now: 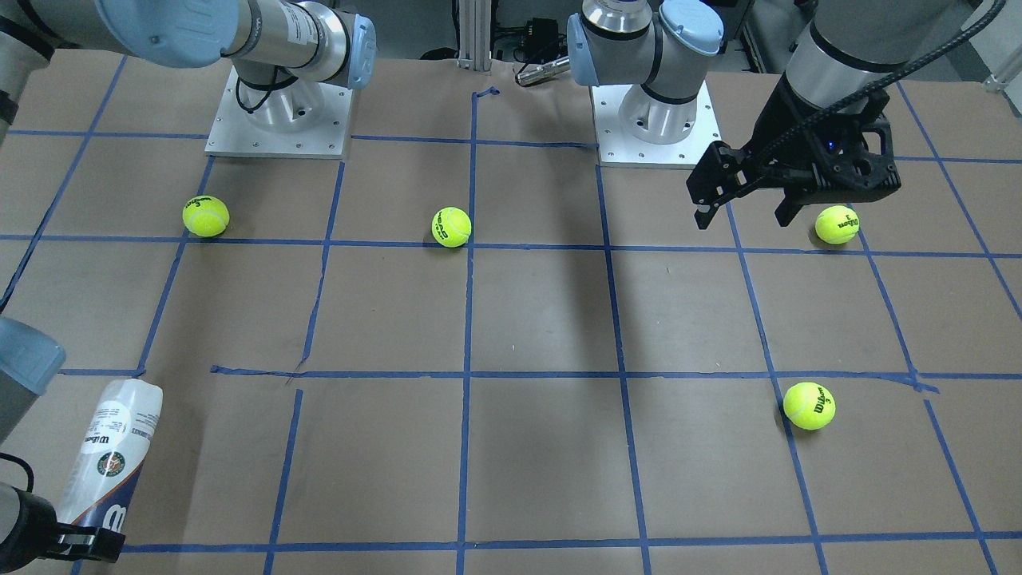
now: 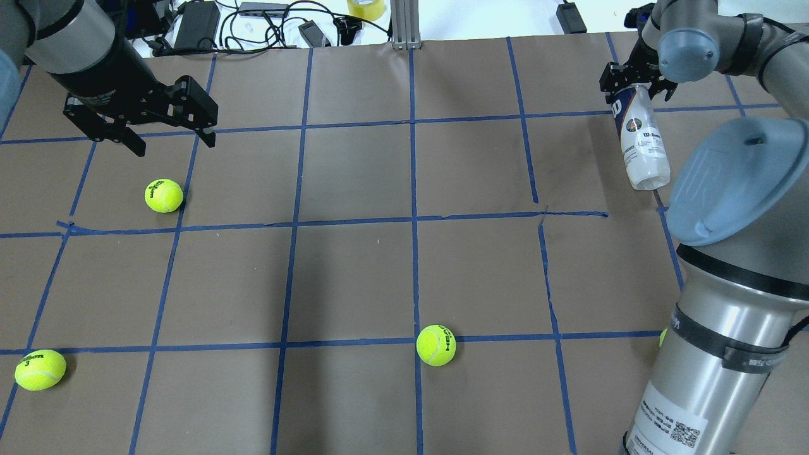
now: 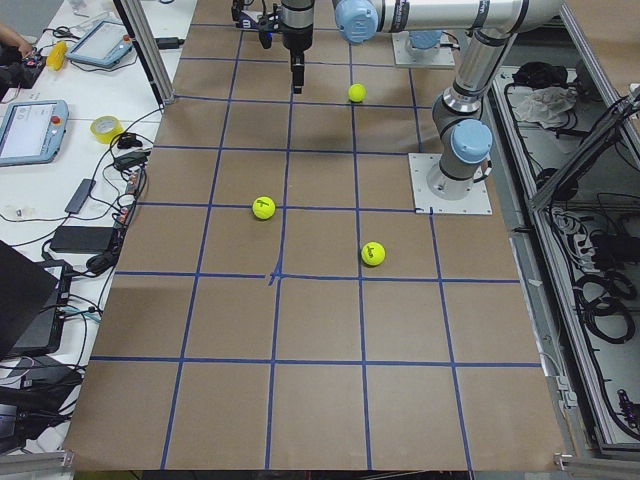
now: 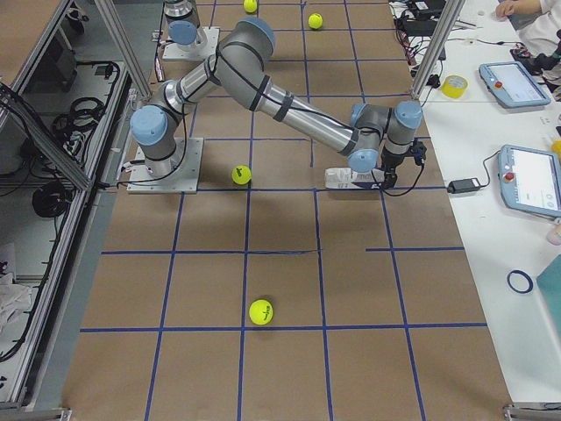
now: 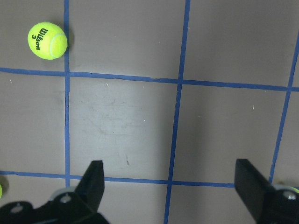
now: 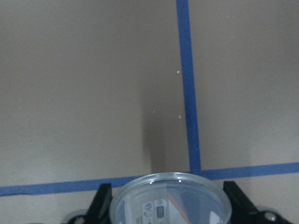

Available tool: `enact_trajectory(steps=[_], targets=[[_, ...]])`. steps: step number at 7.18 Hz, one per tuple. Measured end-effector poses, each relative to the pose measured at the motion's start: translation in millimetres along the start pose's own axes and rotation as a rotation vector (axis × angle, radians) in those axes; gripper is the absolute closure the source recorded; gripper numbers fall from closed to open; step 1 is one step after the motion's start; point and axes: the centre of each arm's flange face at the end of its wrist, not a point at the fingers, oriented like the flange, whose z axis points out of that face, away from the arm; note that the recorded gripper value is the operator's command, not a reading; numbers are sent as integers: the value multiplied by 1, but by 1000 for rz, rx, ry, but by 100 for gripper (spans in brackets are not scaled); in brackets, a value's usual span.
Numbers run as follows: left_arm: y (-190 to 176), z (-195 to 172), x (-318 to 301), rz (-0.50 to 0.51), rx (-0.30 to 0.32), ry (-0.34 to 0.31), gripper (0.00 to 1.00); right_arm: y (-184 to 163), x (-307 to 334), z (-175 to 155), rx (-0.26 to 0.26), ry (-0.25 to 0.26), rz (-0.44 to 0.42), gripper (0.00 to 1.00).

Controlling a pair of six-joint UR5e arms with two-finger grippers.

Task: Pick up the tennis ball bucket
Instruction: 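Carry the can with the right gripper toward the table center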

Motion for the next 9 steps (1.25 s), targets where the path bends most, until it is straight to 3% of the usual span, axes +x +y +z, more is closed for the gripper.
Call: enact_trajectory(steps=[1, 3, 6, 9], targets=[[0, 0, 0, 0, 0, 0, 0, 6, -24, -28, 23, -18, -57, 61], [0, -1, 0, 0, 2, -1, 0, 30, -121, -65, 47, -37, -255, 63], [-1, -4, -2, -4, 11, -1, 0, 81, -282, -87, 66, -39, -671, 62], [0, -7, -3, -6, 14, -2, 0, 140, -421, -98, 154, -32, -1099, 63]])
